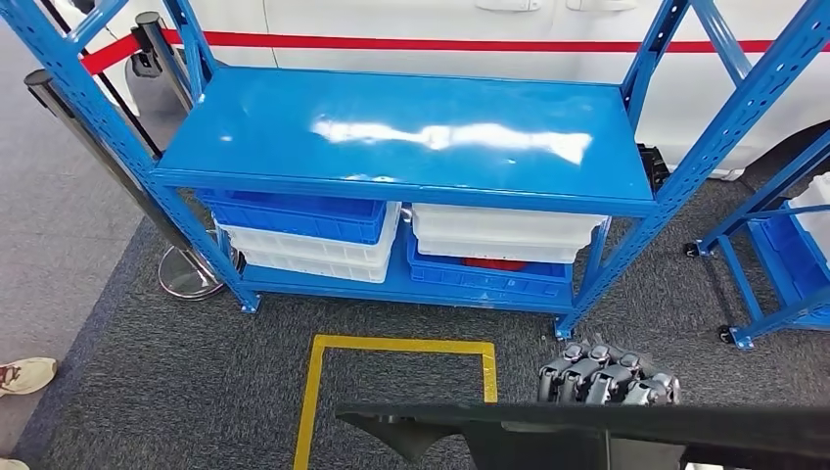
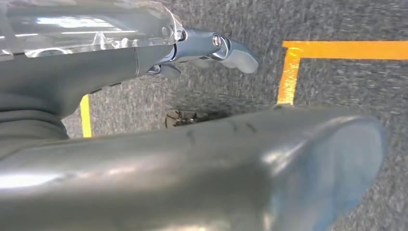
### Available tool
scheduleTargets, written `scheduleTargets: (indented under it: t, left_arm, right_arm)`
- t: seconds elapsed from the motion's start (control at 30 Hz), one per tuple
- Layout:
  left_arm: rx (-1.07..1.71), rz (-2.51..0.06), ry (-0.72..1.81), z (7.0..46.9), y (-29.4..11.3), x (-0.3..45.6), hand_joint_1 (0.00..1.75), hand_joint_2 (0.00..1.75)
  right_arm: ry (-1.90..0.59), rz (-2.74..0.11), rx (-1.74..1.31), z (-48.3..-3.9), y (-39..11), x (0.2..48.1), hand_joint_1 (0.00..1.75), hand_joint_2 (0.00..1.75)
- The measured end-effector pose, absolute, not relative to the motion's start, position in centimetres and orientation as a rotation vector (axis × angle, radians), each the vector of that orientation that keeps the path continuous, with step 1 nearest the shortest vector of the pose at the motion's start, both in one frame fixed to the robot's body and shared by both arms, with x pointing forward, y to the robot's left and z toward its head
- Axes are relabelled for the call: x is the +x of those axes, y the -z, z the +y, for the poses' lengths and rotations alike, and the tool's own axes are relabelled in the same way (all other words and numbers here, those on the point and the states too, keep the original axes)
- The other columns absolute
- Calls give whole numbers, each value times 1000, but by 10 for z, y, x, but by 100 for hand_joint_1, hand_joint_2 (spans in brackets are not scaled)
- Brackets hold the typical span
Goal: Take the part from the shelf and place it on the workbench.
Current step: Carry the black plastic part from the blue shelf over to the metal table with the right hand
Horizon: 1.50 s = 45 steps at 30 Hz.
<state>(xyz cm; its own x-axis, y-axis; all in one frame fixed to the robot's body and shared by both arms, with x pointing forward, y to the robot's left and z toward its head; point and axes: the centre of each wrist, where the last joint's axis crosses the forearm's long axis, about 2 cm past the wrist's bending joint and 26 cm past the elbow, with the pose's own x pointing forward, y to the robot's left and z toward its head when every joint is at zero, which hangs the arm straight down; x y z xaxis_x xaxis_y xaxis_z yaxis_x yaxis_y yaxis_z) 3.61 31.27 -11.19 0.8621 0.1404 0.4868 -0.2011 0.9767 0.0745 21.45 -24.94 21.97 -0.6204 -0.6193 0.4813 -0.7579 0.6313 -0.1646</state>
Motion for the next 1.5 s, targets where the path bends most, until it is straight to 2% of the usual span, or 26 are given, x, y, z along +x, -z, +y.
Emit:
scheduleTargets:
  t: [0.37, 0.67, 1.07, 1.5]
  left_arm:
    - [120, -502, -178, 313, 112, 38, 0, 0]
    - [157, -504, -187, 319, 111, 41, 0, 0]
    - [238, -479, -218, 322, 111, 39, 0, 0]
    - [174, -511, -183, 319, 111, 45, 0, 0]
  right_arm:
    - [-468, -2539, 1004, -237, -229, 219, 161, 175]
    - [-538, -2567, 924, -224, -233, 215, 161, 175]
    - [-585, -2504, 1097, -215, -232, 217, 161, 175]
    - [-593, -2433, 1100, -197, -219, 234, 161, 175]
